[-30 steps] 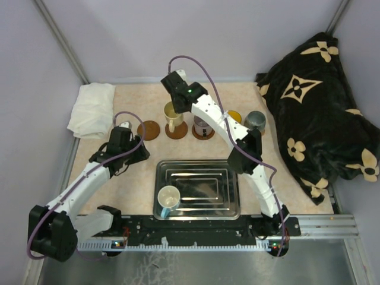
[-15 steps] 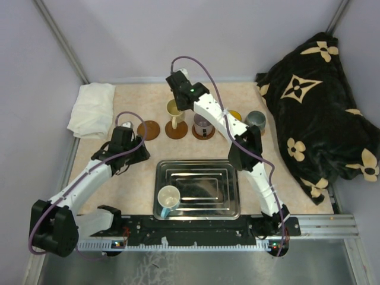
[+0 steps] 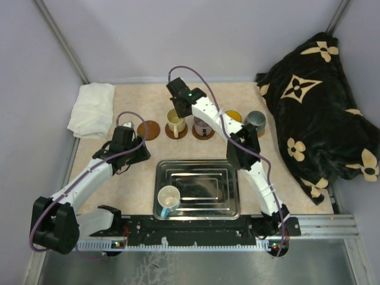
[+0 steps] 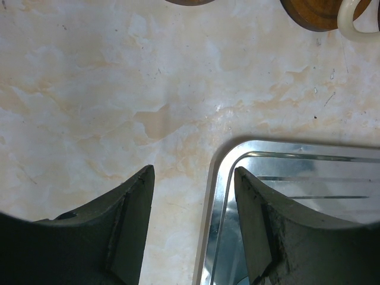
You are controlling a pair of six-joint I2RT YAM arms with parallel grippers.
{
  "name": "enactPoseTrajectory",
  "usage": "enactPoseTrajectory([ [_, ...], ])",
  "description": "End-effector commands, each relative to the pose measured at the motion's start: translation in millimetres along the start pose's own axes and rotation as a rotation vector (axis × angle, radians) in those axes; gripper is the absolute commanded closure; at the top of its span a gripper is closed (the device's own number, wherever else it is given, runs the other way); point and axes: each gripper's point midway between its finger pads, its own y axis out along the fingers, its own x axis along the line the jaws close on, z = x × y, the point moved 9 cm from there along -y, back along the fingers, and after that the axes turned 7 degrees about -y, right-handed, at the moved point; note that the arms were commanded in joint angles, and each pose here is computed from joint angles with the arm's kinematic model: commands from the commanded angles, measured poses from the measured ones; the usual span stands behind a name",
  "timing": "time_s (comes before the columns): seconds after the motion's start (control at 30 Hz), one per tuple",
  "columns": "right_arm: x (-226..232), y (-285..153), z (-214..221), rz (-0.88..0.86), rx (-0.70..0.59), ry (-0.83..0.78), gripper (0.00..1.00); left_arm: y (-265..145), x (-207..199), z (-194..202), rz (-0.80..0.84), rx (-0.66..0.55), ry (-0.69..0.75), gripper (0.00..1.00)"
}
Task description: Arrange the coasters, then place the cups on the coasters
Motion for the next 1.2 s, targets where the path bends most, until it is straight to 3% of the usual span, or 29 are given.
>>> enactPoseTrajectory([
  [0.0,-10.3,-9.5,-25.2,-0.034,-0.116,0.006,1.00,1.6,-4.3,-4.0,0.013,-0.016,0.008,0.38],
  [1.17,-2.1,13.0,-5.9,-0.100,-0.031,-0.032,0.99,7.8,-3.6,-2.5,0.006,-0.009,0.011,0.38],
])
